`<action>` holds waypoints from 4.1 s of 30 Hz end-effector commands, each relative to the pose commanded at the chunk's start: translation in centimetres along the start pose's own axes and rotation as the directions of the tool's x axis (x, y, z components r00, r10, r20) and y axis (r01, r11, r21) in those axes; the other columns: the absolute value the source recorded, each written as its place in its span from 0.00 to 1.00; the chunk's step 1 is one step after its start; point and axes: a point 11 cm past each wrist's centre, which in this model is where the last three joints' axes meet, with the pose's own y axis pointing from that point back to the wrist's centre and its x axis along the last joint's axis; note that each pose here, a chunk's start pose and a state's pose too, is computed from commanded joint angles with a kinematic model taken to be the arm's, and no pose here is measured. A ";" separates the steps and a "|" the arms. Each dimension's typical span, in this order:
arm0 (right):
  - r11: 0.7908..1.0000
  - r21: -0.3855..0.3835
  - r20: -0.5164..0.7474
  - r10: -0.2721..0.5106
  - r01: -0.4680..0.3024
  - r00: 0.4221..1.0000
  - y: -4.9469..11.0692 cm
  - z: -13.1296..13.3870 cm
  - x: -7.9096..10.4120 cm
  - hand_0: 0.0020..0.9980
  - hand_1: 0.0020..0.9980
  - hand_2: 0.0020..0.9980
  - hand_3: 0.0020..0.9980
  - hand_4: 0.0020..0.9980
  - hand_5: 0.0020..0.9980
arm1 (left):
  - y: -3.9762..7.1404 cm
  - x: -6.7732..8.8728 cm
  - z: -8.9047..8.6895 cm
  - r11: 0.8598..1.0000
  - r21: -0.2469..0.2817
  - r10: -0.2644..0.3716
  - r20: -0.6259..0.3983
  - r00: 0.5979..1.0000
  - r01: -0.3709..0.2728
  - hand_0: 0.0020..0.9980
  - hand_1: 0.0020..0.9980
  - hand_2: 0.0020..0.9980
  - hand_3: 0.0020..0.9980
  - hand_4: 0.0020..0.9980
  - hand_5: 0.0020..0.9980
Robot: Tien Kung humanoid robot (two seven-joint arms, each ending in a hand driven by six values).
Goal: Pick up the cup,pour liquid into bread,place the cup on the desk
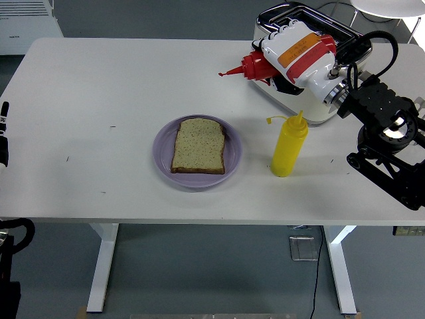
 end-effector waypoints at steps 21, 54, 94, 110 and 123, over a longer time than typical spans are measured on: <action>1.000 0.004 -0.046 -0.024 0.024 0.999 0.2 0.1 -0.7 0.15 0.28 0.39 0.49 0.47 0.17 | 0.0 -0.1 -0.2 1.000 0.005 -0.003 -0.001 1.000 0.003 0.81 0.74 0.73 0.72 0.49 1.00; 0.997 -0.029 -0.028 0.067 -0.068 0.997 0.7 0.6 1.6 0.16 0.29 0.40 0.50 0.43 0.15 | 0.1 0.2 0.1 1.000 0.000 0.007 0.003 1.000 -0.007 0.81 0.74 0.73 0.72 0.49 1.00; 0.674 -0.738 0.672 0.738 0.038 -0.059 11.8 10.4 -0.7 0.17 0.29 0.39 0.49 0.41 0.16 | 0.1 0.0 -0.3 1.000 0.008 0.005 0.001 1.000 -0.005 0.81 0.74 0.73 0.72 0.49 1.00; 0.597 -0.802 0.597 0.802 0.002 0.022 16.6 11.2 -3.8 0.19 0.29 0.39 0.49 0.39 0.17 | 0.1 0.1 -0.4 1.000 0.010 0.006 0.001 1.000 -0.006 0.81 0.74 0.73 0.72 0.49 1.00; 0.493 -0.865 0.489 0.870 -0.098 0.064 19.9 10.1 -7.0 0.26 0.31 0.39 0.49 0.40 0.17 | 0.2 0.2 -0.5 1.000 0.017 0.007 0.004 1.000 -0.007 0.81 0.74 0.73 0.72 0.49 1.00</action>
